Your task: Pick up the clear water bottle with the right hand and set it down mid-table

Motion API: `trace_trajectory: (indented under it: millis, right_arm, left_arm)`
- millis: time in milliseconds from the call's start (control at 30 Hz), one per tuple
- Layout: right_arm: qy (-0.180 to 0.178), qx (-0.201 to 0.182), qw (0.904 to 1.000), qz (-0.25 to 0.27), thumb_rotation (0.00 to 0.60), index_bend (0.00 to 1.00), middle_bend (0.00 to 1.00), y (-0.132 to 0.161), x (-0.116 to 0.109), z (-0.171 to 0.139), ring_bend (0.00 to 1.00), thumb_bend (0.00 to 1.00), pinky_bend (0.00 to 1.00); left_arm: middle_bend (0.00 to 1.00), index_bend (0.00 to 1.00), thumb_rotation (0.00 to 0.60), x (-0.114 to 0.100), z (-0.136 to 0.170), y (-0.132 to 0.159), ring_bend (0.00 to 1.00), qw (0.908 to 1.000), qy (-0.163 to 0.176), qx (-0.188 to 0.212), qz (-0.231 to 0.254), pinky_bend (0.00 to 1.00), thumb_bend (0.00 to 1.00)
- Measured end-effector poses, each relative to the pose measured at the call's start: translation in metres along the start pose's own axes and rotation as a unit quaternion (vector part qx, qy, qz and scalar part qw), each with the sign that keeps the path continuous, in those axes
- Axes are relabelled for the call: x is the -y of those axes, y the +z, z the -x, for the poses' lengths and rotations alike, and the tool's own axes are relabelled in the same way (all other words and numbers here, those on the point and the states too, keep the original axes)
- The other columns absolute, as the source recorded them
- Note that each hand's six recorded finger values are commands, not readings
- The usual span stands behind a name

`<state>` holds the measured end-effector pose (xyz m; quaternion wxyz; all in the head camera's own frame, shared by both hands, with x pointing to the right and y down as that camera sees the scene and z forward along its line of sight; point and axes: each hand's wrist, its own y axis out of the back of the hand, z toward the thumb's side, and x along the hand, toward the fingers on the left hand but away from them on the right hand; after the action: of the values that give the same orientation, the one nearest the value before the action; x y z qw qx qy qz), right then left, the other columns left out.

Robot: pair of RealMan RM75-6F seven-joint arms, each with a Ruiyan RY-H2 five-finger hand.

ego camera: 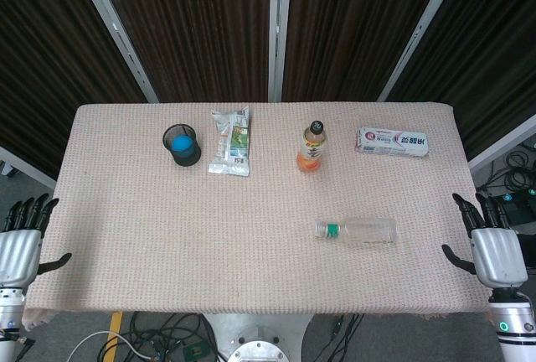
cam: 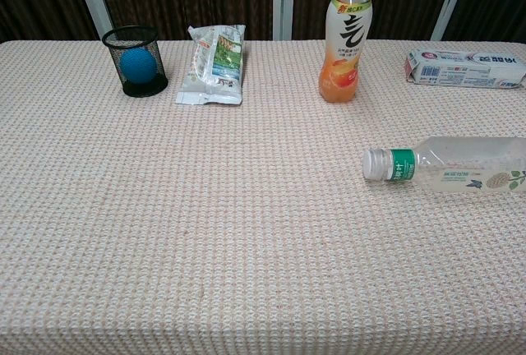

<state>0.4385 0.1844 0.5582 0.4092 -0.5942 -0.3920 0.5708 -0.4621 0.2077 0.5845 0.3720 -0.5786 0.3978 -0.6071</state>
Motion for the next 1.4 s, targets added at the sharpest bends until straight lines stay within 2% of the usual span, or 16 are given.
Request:
trace_trajectory:
  millis: [267,400,533,700,833,967,1233,1333,1400]
  right_arm:
    - [0.009,-0.009,0.9998,0.015,0.6,0.04,0.2,0.004,0.003,0.0,0.04,0.15,0.04]
    - [0.032,-0.024,0.9988,0.029,0.6,0.04,0.2,0.012,0.008,0.001,0.04,0.15,0.08]
    - [0.071,-0.053,0.9955,0.034,0.6,0.04,0.19,0.027,0.02,0.009,0.04,0.12,0.11]
    - [0.129,-0.085,0.9876,0.025,0.6,0.04,0.17,0.046,0.042,0.025,0.03,0.03,0.1]
    - [0.168,-0.109,0.9795,0.017,0.6,0.03,0.16,0.067,0.066,0.046,0.03,0.02,0.07]
    - [0.192,-0.124,0.9736,0.009,0.6,0.02,0.15,0.082,0.082,0.062,0.03,0.02,0.06]
    - [0.233,-0.131,0.9637,-0.001,0.6,0.02,0.19,0.092,0.106,0.081,0.03,0.11,0.07]
    - [0.24,-0.132,0.9618,0.001,0.6,0.07,0.24,0.095,0.113,0.085,0.07,0.16,0.13]
    - [0.242,-0.133,0.9611,0.003,0.6,0.14,0.28,0.097,0.116,0.087,0.13,0.22,0.17]
  left_arm:
    - [0.04,0.11,0.6,-0.002,0.002,0.001,0.0,1.0,0.004,0.003,0.0,0.01,0.0]
    - [0.04,0.11,0.6,-0.003,0.001,0.003,0.0,0.9999,0.009,0.007,0.002,0.01,0.0]
    - [0.04,0.11,0.6,-0.004,0.0,0.005,0.0,0.9999,0.01,0.011,0.003,0.01,0.0]
    - [0.04,0.11,0.6,-0.003,-0.001,0.005,0.0,0.9999,0.009,0.013,0.004,0.01,0.0]
    - [0.04,0.11,0.6,-0.001,-0.003,0.005,0.0,0.9999,0.003,0.015,0.006,0.01,0.0]
    - [0.04,0.11,0.6,-0.001,-0.005,0.005,0.0,0.9998,0.001,0.016,0.006,0.01,0.0]
    - [0.04,0.12,0.6,-0.001,-0.007,0.007,0.0,0.9995,-0.002,0.027,0.015,0.01,0.0]
    - [0.04,0.12,0.6,-0.001,-0.008,0.007,0.0,0.9995,-0.002,0.027,0.015,0.01,0.0]
    - [0.04,0.12,0.6,-0.001,-0.009,0.007,0.0,0.9995,-0.003,0.028,0.015,0.01,0.0]
